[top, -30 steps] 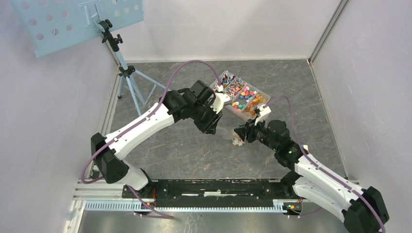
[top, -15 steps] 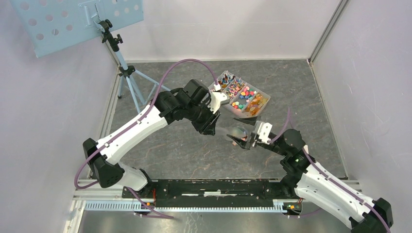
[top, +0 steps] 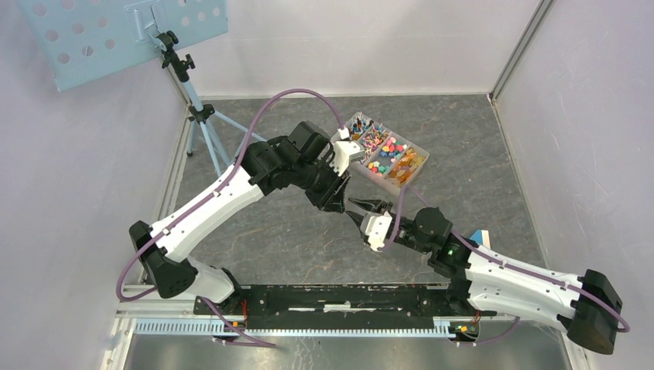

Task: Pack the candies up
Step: Adjust the spatula.

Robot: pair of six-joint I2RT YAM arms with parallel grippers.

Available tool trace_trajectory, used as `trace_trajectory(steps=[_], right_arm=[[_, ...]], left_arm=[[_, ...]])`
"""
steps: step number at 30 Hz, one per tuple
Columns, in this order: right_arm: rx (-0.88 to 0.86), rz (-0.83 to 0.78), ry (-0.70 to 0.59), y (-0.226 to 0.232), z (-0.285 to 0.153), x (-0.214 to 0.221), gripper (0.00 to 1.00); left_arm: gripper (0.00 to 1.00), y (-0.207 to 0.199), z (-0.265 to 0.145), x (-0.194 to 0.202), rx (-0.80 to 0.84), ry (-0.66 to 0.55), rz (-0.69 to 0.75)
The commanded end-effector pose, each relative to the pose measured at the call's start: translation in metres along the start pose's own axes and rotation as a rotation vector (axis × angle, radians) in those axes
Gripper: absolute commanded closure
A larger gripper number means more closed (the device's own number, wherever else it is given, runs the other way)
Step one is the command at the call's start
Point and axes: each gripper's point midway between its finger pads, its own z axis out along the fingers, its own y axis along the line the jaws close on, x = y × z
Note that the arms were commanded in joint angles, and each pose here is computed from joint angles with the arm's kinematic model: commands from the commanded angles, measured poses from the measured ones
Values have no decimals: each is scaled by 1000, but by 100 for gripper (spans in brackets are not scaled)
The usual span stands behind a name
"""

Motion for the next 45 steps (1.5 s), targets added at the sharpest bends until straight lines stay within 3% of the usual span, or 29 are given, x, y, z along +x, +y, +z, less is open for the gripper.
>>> trace_trajectory(steps=[1, 6, 9, 13, 16, 29, 41, 45], right_arm=[[142, -52, -32, -32, 8, -19, 72], [156, -15, -71, -33, 21, -27, 99], [172, 24, -90, -36, 28, -31, 100], [199, 104, -149, -42, 35, -43, 100], [181, 132, -183, -41, 42, -52, 100], [219, 163, -209, -44, 45, -57, 100], [231, 138, -208, -42, 39, -54, 100], [230, 136, -209, -42, 38, -54, 100]], left_arm=[[96, -13, -20, -25, 25, -107, -16], [92, -11, -29, -26, 0, -142, -23], [85, -6, -33, -25, -31, -164, -24], [65, 8, -40, -24, -117, -212, -17], [60, 11, -38, -22, -131, -233, -21], [66, 12, -25, -16, -112, -226, -48], [56, 6, -29, -9, -67, -234, -69], [66, 7, -32, -9, -67, -235, -74]])
